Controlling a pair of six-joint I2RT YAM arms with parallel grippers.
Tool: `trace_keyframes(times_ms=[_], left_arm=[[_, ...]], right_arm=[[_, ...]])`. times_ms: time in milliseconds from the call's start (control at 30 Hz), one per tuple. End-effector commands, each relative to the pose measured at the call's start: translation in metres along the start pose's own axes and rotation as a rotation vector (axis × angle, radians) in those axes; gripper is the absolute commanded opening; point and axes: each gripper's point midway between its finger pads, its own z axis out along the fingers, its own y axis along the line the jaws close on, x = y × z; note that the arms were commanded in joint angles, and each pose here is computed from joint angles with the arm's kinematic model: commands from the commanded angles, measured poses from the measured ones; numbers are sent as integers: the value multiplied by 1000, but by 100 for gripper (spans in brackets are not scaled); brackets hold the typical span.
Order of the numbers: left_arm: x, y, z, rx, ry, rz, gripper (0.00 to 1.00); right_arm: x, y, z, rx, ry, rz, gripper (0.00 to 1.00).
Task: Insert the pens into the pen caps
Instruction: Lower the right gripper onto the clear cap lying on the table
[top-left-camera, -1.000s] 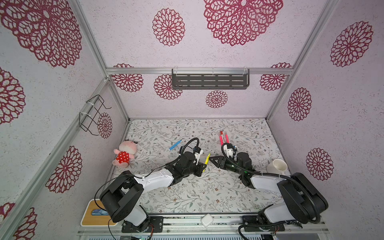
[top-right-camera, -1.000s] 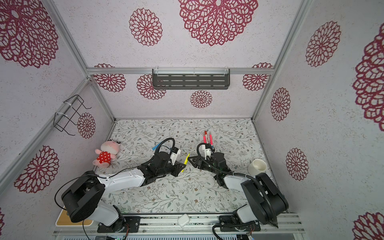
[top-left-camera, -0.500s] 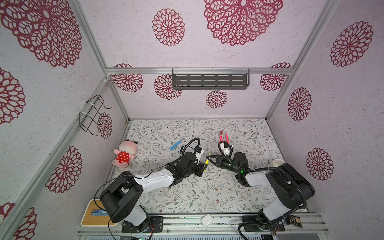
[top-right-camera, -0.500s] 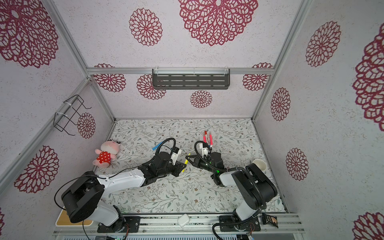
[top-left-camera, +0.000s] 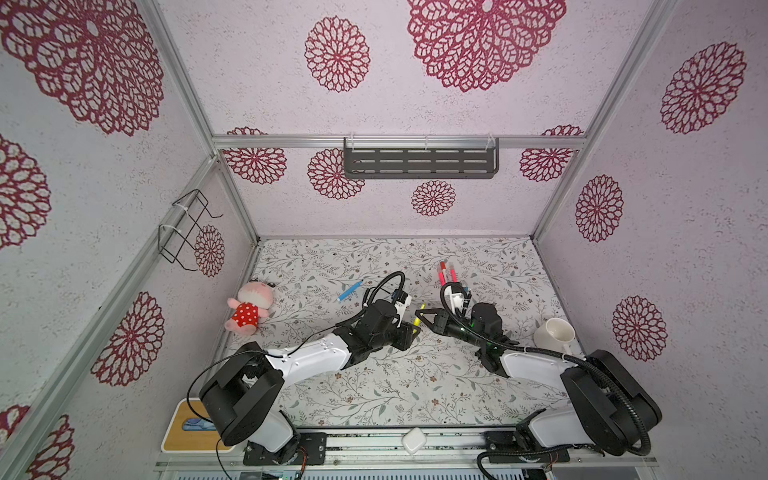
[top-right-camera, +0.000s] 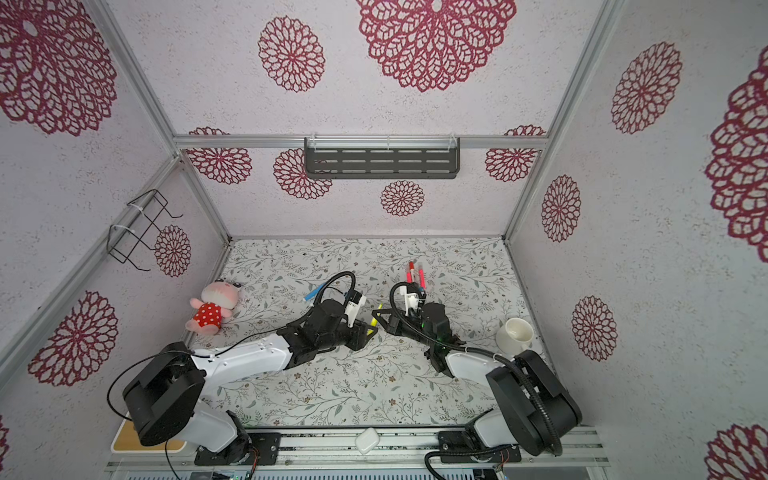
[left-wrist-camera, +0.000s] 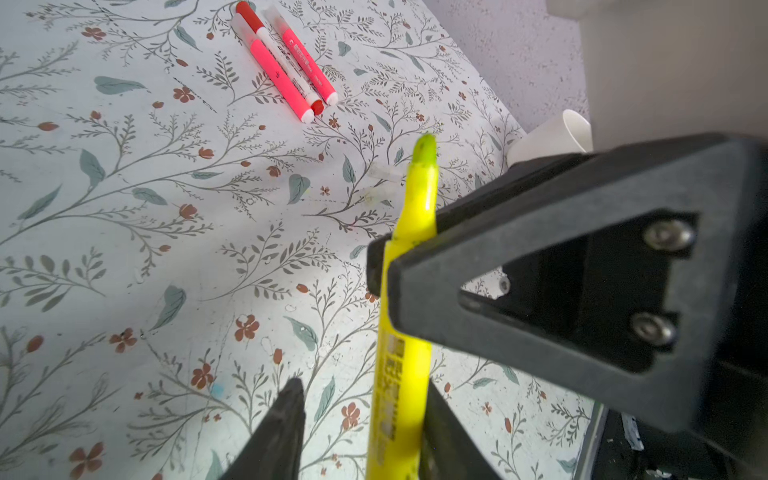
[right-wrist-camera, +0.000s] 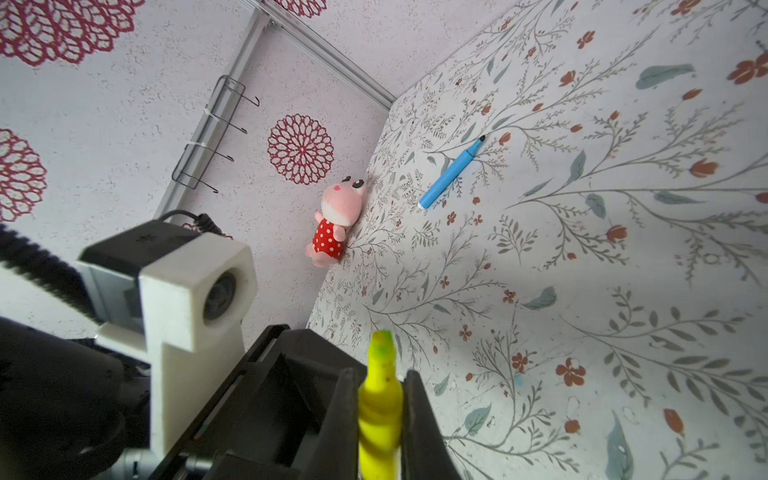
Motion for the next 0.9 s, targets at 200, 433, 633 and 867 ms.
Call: trace_keyframes(times_ms=[200,433,633,867], left_arm=[[-8,-2,1,-9,-2,25,0],[-9,13,-8,-63,-30,13,0],[-8,28,-20,-97,-55,-17,0],[-7,36,-30,-118,-74,-31,0]], right_arm=[[-9,20,0,-21,-42,-81,0],[-15,11,-13,80,-81,-117,37],[-26,-46,-46,509,-68,-170,58],[-36,-105,-90,837,8,-153,65]])
